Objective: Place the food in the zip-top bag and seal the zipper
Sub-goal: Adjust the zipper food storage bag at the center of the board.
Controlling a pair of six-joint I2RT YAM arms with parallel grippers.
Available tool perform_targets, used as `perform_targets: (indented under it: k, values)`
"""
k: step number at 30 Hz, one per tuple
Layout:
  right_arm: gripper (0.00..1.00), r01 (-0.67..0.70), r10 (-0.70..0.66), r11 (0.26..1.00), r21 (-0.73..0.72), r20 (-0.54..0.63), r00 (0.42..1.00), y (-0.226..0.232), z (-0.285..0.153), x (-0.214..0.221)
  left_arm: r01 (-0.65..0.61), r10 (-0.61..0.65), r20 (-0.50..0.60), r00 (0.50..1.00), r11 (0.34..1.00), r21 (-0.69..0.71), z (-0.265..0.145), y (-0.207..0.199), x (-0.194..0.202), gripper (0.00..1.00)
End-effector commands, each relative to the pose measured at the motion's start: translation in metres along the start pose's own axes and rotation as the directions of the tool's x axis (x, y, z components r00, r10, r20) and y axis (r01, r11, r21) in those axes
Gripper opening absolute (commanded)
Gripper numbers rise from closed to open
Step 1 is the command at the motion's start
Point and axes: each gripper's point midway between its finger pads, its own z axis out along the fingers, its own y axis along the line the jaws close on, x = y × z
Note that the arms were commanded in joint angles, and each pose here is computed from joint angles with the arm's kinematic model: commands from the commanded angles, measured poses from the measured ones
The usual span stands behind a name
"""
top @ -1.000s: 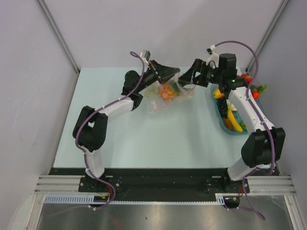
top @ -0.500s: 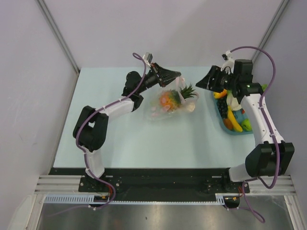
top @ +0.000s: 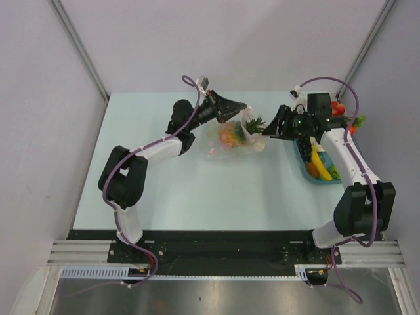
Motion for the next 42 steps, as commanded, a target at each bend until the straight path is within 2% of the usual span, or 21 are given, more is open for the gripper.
perform_targets:
  k: [1,7,11,16,21,27,29,30,31,35,37,38,40,41,42]
  values:
    - [0.54,-0.002,0.002,1.0,-0.009,0.069,0.998,-0.003,-0.002,-0.021,-0.087,0.087,0.004,0.996,0.991,0.103,-0.006,-0.054,0.005,0.0]
    - [0.5,-0.045,0.043,0.998,0.039,0.055,0.998,-0.019,0.01,-0.018,-0.08,0.081,-0.005,0.997,0.991,0.11,-0.004,-0.055,0.007,0.0]
    - [0.56,-0.059,0.059,0.998,-0.007,0.087,0.994,-0.015,0.009,-0.03,-0.078,0.079,-0.002,0.997,0.991,0.111,-0.004,-0.054,0.007,0.0]
    - [0.62,-0.083,0.084,0.996,-0.025,0.059,0.995,-0.016,0.012,-0.025,-0.071,0.071,0.004,0.997,0.991,0.115,-0.008,-0.055,0.009,0.0]
    - [0.59,-0.085,0.087,0.995,-0.047,0.04,0.995,-0.017,0.017,-0.023,-0.067,0.067,0.003,0.998,0.992,0.11,-0.01,-0.053,0.011,0.0]
    - [0.47,-0.055,0.054,0.998,-0.026,-0.041,0.998,-0.025,0.023,0.002,-0.071,0.071,0.005,0.997,0.991,0.116,-0.01,-0.055,0.011,0.0]
    - [0.29,-0.047,0.045,0.998,-0.033,-0.045,0.998,-0.026,0.023,0.004,-0.072,0.072,0.004,0.997,0.991,0.113,-0.01,-0.054,0.012,0.0]
    - [0.09,-0.046,0.045,0.998,-0.036,-0.042,0.998,-0.026,0.023,0.003,-0.068,0.069,-0.002,0.998,0.992,0.105,-0.011,-0.052,0.013,0.0]
    - [0.02,-0.042,0.04,0.998,-0.045,-0.031,0.999,-0.025,0.022,0.0,-0.067,0.069,-0.007,0.998,0.992,0.104,-0.012,-0.052,0.014,0.0]
    - [0.0,-0.019,0.02,0.997,-0.073,0.012,1.0,-0.013,0.009,-0.01,-0.07,0.072,-0.026,0.997,0.996,0.063,-0.018,-0.042,0.019,0.0]
    - [0.0,0.012,-0.008,0.995,-0.099,0.04,0.999,0.001,-0.003,-0.014,-0.056,0.057,-0.084,0.995,0.998,0.014,-0.023,-0.032,0.025,0.0]
    - [0.0,0.03,-0.023,0.993,-0.113,0.06,0.998,0.008,-0.007,-0.018,-0.104,0.104,-0.103,0.989,0.995,-0.001,-0.024,-0.032,0.026,0.0]
    - [0.0,0.08,-0.065,0.985,-0.151,0.103,0.993,0.031,-0.021,-0.022,-0.109,0.084,-0.168,0.982,0.983,-0.15,-0.035,-0.004,0.03,0.0]
    - [0.0,0.109,-0.088,0.981,-0.161,0.129,0.988,0.039,-0.025,-0.026,-0.242,0.209,-0.195,0.958,0.957,-0.163,-0.036,-0.004,0.024,0.0]
    - [0.0,0.129,-0.105,0.977,-0.171,0.144,0.984,0.047,-0.03,-0.027,-0.242,0.181,-0.239,0.954,0.934,-0.262,-0.049,0.01,0.025,0.0]
